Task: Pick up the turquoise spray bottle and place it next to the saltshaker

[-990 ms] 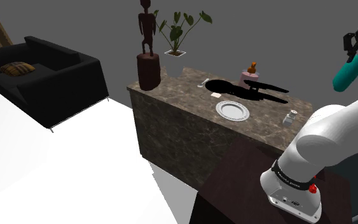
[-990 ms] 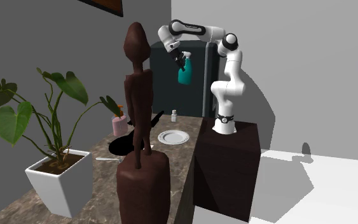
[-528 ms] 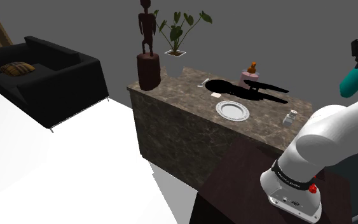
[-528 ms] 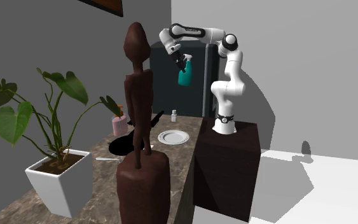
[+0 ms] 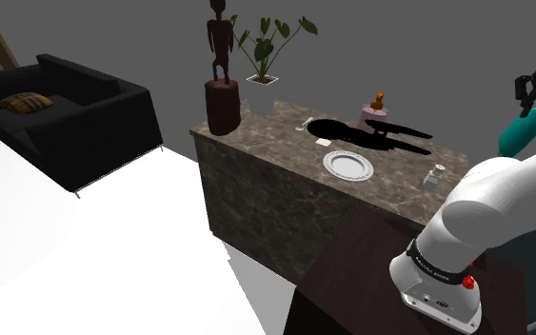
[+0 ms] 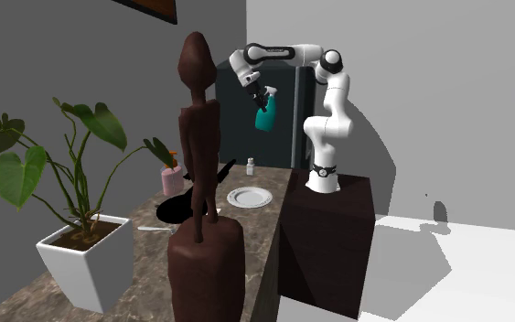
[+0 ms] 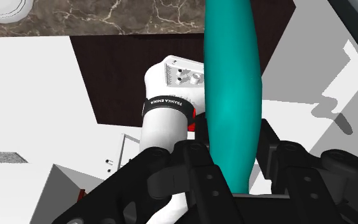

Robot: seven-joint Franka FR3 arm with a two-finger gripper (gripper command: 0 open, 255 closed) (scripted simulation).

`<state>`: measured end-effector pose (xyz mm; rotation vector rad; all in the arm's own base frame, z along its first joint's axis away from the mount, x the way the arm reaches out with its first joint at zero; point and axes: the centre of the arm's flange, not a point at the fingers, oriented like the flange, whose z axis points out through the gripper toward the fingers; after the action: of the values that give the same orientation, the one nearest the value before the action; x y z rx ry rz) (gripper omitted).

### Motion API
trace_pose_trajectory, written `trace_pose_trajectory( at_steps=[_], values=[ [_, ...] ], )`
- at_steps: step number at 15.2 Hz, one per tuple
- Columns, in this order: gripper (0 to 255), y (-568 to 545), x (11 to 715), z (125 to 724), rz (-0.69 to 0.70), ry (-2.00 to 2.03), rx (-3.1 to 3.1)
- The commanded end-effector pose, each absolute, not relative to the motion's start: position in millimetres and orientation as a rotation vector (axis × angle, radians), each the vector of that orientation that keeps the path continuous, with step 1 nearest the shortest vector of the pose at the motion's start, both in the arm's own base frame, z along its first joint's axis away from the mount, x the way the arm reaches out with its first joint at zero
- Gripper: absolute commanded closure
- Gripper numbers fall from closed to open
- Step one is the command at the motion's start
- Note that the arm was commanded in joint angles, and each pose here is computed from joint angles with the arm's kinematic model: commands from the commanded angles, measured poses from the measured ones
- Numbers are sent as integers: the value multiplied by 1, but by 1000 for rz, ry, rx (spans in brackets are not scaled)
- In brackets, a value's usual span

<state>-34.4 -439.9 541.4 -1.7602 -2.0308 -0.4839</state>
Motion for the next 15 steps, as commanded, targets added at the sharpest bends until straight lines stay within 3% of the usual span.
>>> trace_pose_trajectory(
  at_steps=[1,15],
  values=[
    [255,-440,-34,531,-484,-2031,-1760],
    [255,-440,-34,457,-484,-2031,-1760]
  ],
)
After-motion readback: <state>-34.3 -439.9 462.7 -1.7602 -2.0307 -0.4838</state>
